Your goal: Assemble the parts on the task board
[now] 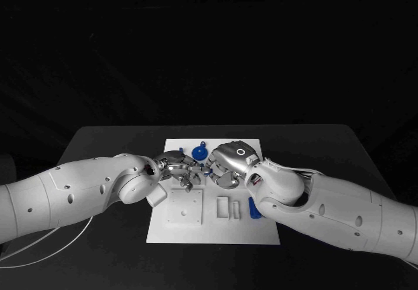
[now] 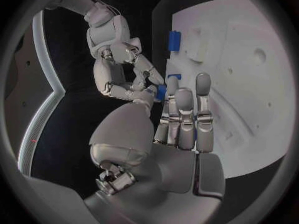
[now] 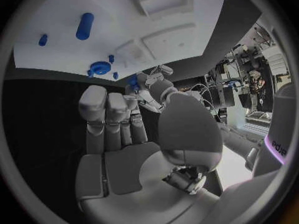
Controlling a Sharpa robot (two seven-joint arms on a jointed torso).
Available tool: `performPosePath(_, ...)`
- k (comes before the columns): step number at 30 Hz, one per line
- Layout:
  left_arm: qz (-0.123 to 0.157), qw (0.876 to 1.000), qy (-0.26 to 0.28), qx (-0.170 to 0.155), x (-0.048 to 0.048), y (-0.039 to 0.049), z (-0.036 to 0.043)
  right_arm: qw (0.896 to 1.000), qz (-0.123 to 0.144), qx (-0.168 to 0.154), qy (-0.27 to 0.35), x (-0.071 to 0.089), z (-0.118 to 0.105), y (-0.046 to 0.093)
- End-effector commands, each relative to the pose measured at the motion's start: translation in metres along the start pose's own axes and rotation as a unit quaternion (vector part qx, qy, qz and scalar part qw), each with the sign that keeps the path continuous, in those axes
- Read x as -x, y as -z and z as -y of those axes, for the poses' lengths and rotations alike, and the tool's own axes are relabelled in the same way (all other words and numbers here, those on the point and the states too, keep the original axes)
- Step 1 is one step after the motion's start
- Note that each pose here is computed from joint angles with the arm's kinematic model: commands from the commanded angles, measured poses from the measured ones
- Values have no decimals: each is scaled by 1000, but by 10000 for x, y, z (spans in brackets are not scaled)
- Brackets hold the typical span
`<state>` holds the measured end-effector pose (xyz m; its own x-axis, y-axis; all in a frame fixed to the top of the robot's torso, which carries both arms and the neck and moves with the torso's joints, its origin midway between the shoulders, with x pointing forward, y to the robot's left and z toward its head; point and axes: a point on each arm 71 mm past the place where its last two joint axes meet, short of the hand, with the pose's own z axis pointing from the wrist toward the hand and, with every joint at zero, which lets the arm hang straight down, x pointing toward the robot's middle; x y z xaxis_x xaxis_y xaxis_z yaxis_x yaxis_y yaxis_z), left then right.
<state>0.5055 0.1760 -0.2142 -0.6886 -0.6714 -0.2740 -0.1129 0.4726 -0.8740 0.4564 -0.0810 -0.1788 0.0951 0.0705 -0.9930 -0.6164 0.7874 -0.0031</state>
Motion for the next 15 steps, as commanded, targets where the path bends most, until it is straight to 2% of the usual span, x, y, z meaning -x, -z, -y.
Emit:
performPosePath(1, -18, 1000, 3, -22, -51, -10, 51, 1000, -6, 6, 2, -9, -20, -7)
performPosePath(15, -1, 999, 13, -42, -25, -5, 79, 1000, -11, 7, 1, -19, -23, -13)
